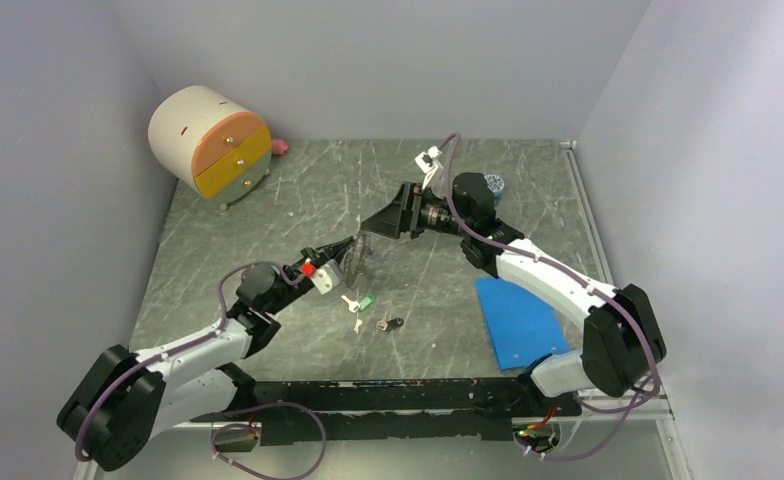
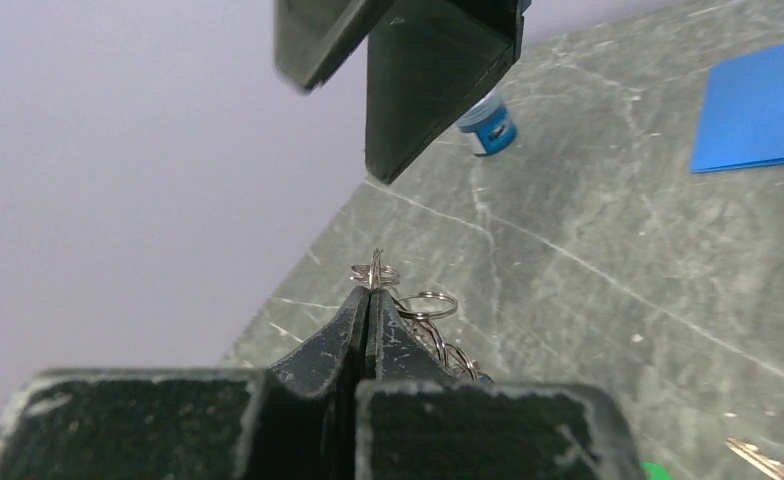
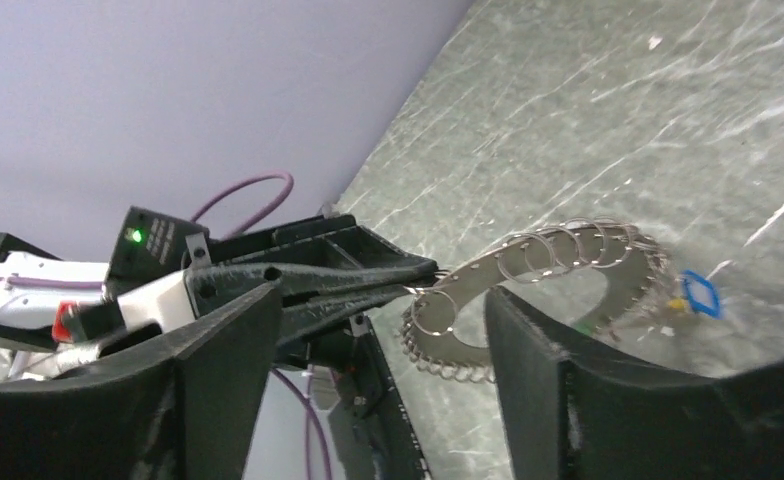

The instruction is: Put the keys on the keyring

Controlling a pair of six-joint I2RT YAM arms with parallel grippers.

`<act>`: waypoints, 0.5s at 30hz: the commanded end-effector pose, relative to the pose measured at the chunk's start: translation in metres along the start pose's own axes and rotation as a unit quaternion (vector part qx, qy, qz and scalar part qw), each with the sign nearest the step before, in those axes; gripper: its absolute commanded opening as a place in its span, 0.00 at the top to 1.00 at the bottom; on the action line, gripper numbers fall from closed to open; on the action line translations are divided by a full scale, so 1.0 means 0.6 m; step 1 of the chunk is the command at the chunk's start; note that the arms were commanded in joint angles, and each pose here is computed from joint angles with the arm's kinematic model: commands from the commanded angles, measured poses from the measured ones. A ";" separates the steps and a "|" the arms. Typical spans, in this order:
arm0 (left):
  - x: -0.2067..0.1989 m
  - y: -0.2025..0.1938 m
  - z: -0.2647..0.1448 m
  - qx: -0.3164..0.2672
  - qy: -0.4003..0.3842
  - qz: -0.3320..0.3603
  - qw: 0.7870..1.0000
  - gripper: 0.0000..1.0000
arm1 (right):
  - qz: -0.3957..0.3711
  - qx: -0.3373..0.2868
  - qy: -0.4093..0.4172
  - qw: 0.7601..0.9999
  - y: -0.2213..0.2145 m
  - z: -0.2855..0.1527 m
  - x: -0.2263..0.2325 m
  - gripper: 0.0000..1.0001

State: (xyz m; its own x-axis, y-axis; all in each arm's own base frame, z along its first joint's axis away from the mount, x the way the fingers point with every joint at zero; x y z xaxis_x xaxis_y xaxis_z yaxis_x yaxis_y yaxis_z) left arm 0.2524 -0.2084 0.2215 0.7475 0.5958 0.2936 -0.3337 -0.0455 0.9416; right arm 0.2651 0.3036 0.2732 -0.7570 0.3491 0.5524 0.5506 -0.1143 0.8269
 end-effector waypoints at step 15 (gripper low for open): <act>0.041 0.081 -0.003 -0.077 0.107 0.221 0.966 0.97 | 0.071 0.015 0.003 0.997 0.008 0.053 0.018 0.47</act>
State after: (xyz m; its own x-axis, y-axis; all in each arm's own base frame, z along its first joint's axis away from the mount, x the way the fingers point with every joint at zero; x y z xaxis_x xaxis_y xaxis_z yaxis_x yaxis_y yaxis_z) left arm 0.2570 -0.2035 0.2388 0.4961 0.6408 0.5859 -0.5998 -0.2350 0.7649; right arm 0.2701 0.3251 0.2669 -0.6645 0.3789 0.6441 0.6561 -0.1169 0.7456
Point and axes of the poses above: each gripper's point midway between its finger pads, its own z axis out along the fingers, its own x axis along the line the jaws close on, y = z × x, the point moved 3 cm from there along -z, back along the fingers, and after that the axes turned 14 degrees about -z, right-handed, at the moved point
